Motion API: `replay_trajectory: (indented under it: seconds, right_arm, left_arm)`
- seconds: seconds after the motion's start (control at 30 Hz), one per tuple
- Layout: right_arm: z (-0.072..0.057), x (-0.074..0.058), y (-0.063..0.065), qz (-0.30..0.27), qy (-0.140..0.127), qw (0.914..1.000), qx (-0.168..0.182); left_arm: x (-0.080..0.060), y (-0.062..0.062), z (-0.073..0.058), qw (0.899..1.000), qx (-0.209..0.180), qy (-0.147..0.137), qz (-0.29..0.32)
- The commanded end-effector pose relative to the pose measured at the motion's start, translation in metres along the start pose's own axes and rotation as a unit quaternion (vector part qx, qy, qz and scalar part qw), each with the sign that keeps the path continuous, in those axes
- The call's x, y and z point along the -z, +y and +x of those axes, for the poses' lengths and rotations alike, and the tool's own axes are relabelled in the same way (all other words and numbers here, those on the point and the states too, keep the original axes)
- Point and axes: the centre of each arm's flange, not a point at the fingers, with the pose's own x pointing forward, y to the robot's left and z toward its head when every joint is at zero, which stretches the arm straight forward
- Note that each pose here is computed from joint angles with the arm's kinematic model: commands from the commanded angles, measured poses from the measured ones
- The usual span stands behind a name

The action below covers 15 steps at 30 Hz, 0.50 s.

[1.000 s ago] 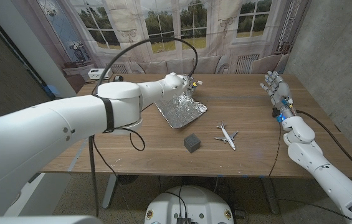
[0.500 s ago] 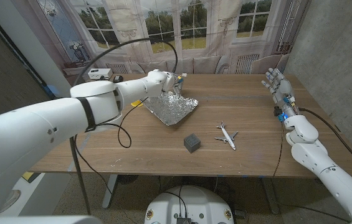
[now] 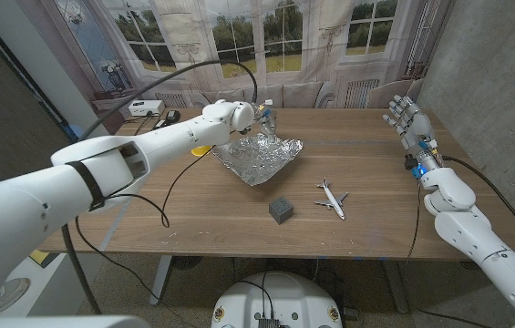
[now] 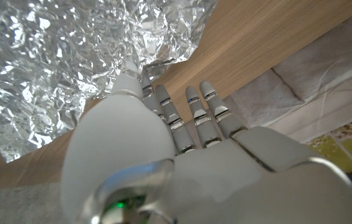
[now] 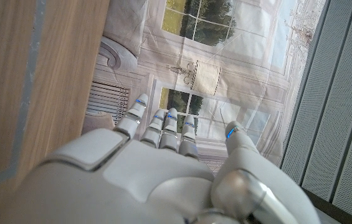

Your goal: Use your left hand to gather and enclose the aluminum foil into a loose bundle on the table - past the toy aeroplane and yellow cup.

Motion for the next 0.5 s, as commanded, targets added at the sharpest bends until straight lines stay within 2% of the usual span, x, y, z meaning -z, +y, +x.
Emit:
replay_trajectory:
  seconds: [0.03, 0.3, 0.5]
  right_arm:
    - [-0.015, -0.011, 0.009, -0.003, 0.002, 1.0, -0.005]
    - [-0.028, -0.015, 0.013, -0.01, -0.001, 1.0, 0.001]
    - [-0.037, -0.019, 0.015, -0.013, -0.005, 0.9999, 0.006]
  left_arm:
    - [-0.024, 0.027, -0.037, 0.999, -0.034, -0.041, -0.008]
    - [-0.031, 0.033, -0.049, 0.998, -0.028, -0.059, -0.008]
    - [-0.039, 0.039, -0.056, 0.996, -0.023, -0.084, -0.012]
